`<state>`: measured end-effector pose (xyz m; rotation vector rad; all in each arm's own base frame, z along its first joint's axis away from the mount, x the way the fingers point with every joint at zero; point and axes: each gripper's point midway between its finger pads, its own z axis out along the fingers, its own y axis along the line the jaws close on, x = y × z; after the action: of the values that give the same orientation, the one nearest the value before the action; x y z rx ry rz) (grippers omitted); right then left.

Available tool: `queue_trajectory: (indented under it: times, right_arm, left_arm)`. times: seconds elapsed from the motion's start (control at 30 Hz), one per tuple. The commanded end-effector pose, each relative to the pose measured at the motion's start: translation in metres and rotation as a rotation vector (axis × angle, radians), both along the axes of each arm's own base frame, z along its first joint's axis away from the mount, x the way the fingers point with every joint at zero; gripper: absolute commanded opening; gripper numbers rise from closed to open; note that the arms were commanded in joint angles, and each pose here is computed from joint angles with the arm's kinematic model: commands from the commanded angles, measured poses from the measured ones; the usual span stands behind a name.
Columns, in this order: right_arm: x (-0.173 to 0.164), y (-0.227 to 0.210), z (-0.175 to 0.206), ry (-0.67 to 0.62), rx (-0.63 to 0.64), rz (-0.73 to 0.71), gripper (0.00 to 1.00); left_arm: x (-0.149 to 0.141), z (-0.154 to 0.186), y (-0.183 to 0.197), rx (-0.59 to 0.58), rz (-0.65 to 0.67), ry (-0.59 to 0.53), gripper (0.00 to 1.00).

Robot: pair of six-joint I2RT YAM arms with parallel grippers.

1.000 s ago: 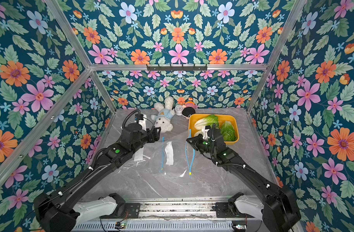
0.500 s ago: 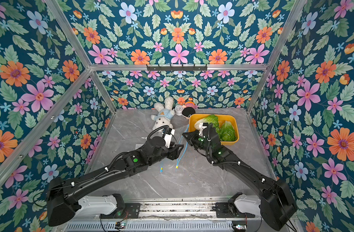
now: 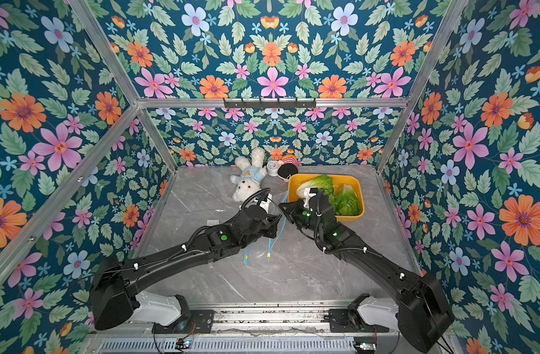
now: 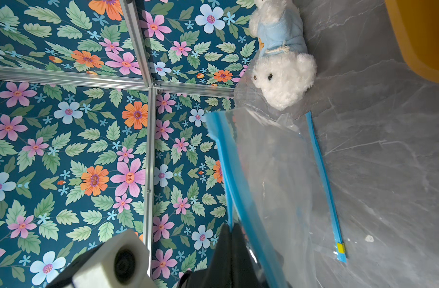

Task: Put the chinese cabbages into a zipper bag and zip it
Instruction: Open the zipper of the food storage bag at the center of the board.

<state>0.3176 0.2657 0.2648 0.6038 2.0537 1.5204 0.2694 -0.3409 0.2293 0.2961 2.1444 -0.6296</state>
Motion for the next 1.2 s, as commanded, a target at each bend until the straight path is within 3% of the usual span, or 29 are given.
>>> queue_trajectory:
  times: [0.0,0.1,0.2,0.33,0.53,0.8,1.03,1.17]
  right_arm:
    - [0.0,-0.001,-0.003,0.006,-0.007,-0.01,0.0]
    - [0.0,-0.001,-0.002,-0.004,-0.015,-0.003,0.0]
    - [-0.003,-0.001,0.002,-0.018,-0.05,0.017,0.02]
    - [-0.014,-0.014,0.008,-0.043,-0.192,0.03,0.24]
    - [-0.031,-0.04,-0.006,-0.014,-0.38,0.024,0.41]
    - [-0.032,-0.014,0.004,-0.06,-0.471,0.171,0.56]
    - [-0.033,0.006,-0.002,-0.061,-0.475,0.238,0.6]
    - [-0.027,0.002,-0.014,-0.042,-0.517,0.214,0.55]
  left_arm:
    - [0.007,0.005,0.002,-0.01,0.043,-0.02,0.14]
    - [0.009,0.004,0.007,0.01,0.062,-0.022,0.0]
    - [0.009,0.009,0.01,0.009,0.067,-0.032,0.0]
    - [0.01,0.019,0.015,0.007,0.075,-0.048,0.0]
    - [0.012,0.031,0.019,0.01,0.079,-0.066,0.0]
    - [0.012,0.037,0.015,0.012,0.064,-0.069,0.0]
    - [0.013,0.042,0.014,-0.007,0.06,-0.075,0.0]
    - [0.012,0.048,0.012,-0.023,0.053,-0.08,0.0]
